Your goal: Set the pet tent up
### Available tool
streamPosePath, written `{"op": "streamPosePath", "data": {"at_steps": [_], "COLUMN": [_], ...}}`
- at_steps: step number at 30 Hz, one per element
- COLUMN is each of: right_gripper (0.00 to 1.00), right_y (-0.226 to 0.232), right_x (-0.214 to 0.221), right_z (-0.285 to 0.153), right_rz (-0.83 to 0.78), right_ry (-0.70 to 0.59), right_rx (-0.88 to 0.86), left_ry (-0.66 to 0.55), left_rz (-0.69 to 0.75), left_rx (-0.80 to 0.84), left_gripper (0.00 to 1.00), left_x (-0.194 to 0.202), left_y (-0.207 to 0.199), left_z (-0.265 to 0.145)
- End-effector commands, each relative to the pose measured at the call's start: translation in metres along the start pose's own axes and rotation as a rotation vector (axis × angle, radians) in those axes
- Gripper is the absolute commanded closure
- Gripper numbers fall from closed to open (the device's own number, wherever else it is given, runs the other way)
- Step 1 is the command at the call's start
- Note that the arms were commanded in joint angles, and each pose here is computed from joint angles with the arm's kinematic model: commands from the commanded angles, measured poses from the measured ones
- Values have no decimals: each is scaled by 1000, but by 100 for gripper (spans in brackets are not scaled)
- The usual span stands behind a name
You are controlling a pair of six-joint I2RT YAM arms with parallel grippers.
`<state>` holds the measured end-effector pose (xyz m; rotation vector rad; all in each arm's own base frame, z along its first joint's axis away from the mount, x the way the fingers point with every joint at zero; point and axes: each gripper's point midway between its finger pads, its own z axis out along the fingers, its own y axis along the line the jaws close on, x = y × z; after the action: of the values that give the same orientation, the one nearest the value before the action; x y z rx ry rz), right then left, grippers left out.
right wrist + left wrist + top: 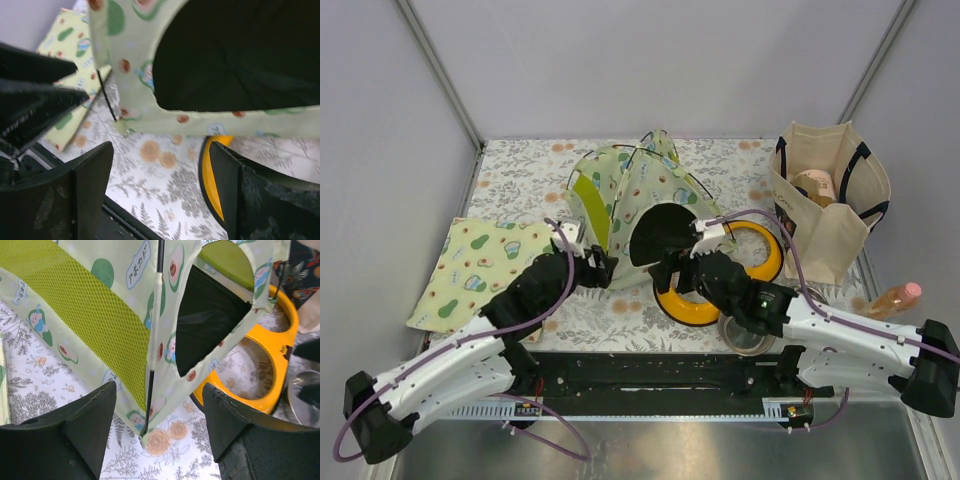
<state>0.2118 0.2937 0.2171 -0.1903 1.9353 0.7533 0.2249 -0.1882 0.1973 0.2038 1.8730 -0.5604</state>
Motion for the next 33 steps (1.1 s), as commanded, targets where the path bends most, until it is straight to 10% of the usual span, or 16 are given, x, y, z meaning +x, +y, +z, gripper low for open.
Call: {"op": "streamPosePath", "data": {"at_steps": [1,6,11,22,27,33], "right_gripper": [14,14,14,14,13,12], "right_y": [-32,-43,-47,-37,-19,20], "right_x": [8,8,3,13,32,60], "right_z": [-18,-28,-34,-17,-6,9], "right_rz": [10,5,-3,-27,28,106], "right_ry": [2,-10,-24,26,99,194], "right_rx": [98,117,121,71,-1,-145], "left_ry": [-149,-99,-97,-144,-172,-278], "left_rz": [62,96,72,149,125,52], "left_rx": [-33,-50,-107,-239,-313,-469], "left_gripper": [28,47,100,100,42,23], "left_x": [-50,-59,-77,-97,-106,-142], "left_y": [-9,-9,21,88,98,112], "left_z": [25,62,82,82,62,-5]}}
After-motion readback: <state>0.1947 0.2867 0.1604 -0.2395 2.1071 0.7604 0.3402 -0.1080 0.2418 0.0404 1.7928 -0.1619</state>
